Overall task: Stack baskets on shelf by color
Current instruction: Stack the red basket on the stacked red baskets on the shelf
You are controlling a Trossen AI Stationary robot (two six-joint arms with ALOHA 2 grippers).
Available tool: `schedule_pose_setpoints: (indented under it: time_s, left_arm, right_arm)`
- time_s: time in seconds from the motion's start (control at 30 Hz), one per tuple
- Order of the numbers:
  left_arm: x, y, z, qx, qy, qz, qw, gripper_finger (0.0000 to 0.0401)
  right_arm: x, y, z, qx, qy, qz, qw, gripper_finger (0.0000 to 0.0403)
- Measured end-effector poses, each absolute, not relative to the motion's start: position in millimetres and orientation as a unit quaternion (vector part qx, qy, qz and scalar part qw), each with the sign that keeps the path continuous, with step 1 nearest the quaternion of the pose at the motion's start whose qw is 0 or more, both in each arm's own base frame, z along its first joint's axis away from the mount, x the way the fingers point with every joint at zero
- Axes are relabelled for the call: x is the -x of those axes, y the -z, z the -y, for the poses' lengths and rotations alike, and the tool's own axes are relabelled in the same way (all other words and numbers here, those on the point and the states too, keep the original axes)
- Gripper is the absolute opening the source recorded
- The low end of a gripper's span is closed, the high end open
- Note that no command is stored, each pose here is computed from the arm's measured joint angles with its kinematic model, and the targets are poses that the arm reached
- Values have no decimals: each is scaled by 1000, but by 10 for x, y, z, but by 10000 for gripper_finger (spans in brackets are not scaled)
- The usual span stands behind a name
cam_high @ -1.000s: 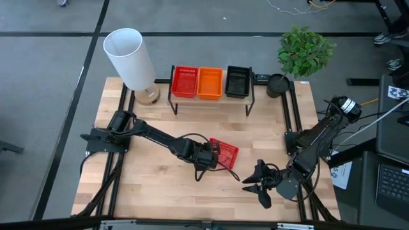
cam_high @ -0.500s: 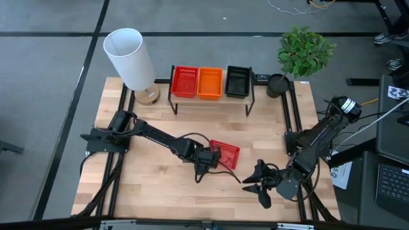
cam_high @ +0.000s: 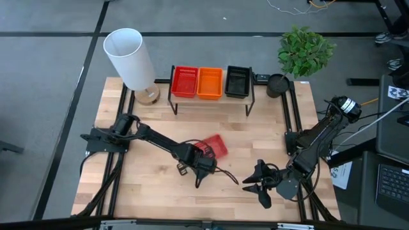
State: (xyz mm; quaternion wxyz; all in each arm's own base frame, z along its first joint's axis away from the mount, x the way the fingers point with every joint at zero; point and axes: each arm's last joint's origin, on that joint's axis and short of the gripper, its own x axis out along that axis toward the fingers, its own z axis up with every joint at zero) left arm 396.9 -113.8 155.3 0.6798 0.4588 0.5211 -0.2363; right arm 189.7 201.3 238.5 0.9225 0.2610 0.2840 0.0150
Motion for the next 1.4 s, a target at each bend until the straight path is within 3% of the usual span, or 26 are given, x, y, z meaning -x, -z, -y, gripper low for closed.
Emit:
schedule_pose_setpoints:
  time_s: [0.2, 0.4, 0.6, 0.73, 1.03, 1.4]
  left_arm:
    - [-3767, -2058, 1308, -362, 183, -523, 750, 0]
    - [-3505, -2893, 1505, -242, 130, -480, 833, 0]
    - [-3181, -3592, 1393, -209, 62, -411, 885, 0]
    - [-2962, -3873, 1153, -223, 14, -389, 894, 0]
    - [-2757, -4166, 240, -242, -92, -403, 878, 0]
    - [-2822, -3963, -1270, -153, -133, -448, 870, 0]
  right_arm:
    - [-1891, -2372, -2006, -252, -13, -289, 924, 138]
    - [-1874, -2339, -1986, -236, -4, -303, 923, 138]
    - [-1862, -2318, -1972, -225, 2, -312, 923, 138]
    - [-1854, -2303, -1962, -217, 6, -318, 923, 138]
    - [-1846, -2291, -1952, -210, 9, -323, 923, 138]
    - [-1845, -2289, -1951, -210, 10, -324, 922, 138]
